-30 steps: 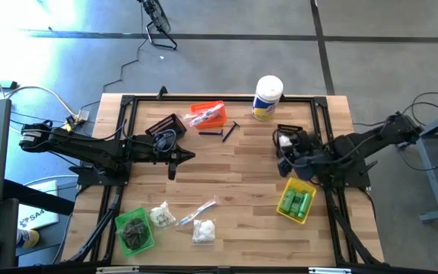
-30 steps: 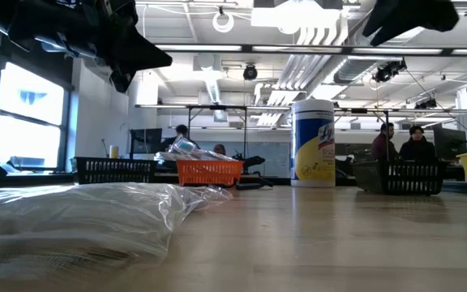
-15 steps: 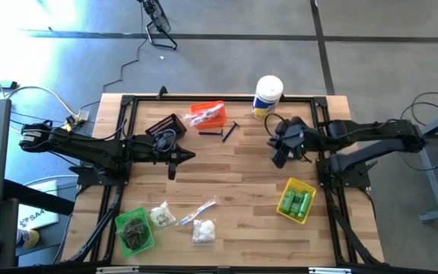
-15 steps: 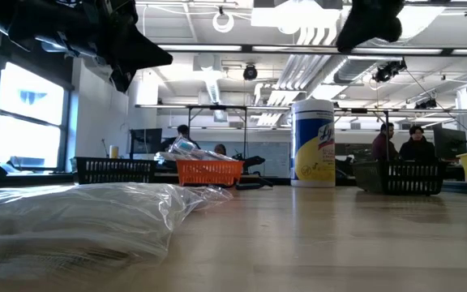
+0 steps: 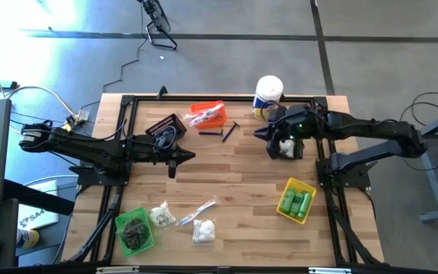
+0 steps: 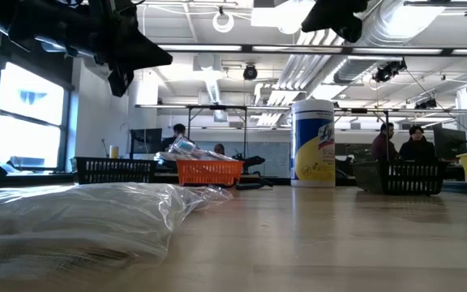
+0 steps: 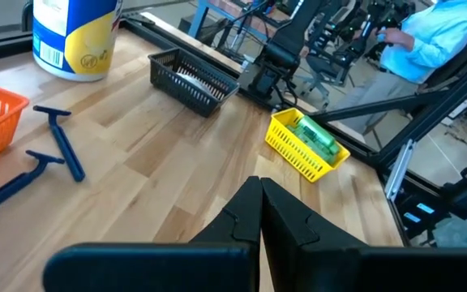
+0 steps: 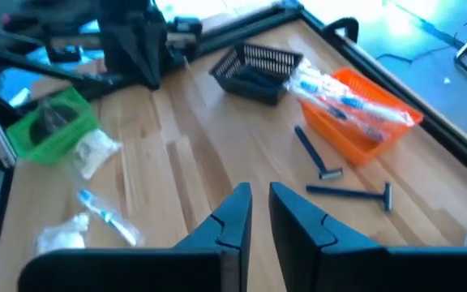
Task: Pick & Place Travel size toiletries
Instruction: Put the blue toothbrush into the orange bin
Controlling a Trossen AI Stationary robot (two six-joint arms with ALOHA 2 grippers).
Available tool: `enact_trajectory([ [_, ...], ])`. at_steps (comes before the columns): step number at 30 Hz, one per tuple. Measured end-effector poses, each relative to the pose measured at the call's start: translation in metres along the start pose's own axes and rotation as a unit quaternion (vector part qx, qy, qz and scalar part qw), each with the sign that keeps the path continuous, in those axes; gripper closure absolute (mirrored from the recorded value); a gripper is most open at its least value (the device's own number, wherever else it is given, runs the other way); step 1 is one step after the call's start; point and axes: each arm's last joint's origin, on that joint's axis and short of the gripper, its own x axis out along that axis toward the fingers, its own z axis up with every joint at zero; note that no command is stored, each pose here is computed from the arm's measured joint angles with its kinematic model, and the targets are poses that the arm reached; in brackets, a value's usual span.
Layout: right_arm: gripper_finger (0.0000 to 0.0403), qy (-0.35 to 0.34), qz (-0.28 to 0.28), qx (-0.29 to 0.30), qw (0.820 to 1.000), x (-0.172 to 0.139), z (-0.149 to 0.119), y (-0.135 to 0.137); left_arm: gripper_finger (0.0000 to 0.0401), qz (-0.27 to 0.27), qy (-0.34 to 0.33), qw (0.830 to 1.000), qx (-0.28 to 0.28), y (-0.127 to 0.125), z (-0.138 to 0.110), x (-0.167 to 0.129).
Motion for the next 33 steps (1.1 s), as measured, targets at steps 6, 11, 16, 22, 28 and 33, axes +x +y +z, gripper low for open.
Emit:
enact_trajectory([
  [6, 0.0365, -0.033, 0.033, 0.004, 0.999, 0.002, 0.008, 0.002, 0.0401, 0.0, 0.0, 1.0, 0.0, 0.0, 0.0, 0.0],
  [11, 0.0365, -0.04, 0.037, 0.007, 0.998, 0.007, 0.01, 0.004, 0.0401, 0.003, -0.001, 1.0, 0.003, 0.0, 0.0, 0.0],
  [16, 0.0365, -0.03, 0.034, 0.007, 0.999, 0.014, 0.008, 0.004, 0.0401, -0.011, 0.008, 1.0, -0.01, -0.002, -0.001, 0.0],
  [22, 0.0365, -0.02, 0.029, 0.005, 0.999, 0.019, 0.006, 0.003, 0.0401, 0.028, 0.039, 0.999, 0.008, -0.023, 0.003, -0.002],
  [28, 0.0365, -0.005, 0.055, 0.003, 0.998, 0.018, 0.004, 0.005, 0.0401, 0.072, 0.097, 0.993, 0.005, -0.039, 0.005, -0.005],
  [33, 0.0365, -0.002, 0.067, -0.006, 0.998, 0.018, 0.004, 0.005, 0.0401, 0.044, 0.128, 0.991, 0.01, -0.063, -0.003, -0.001],
])
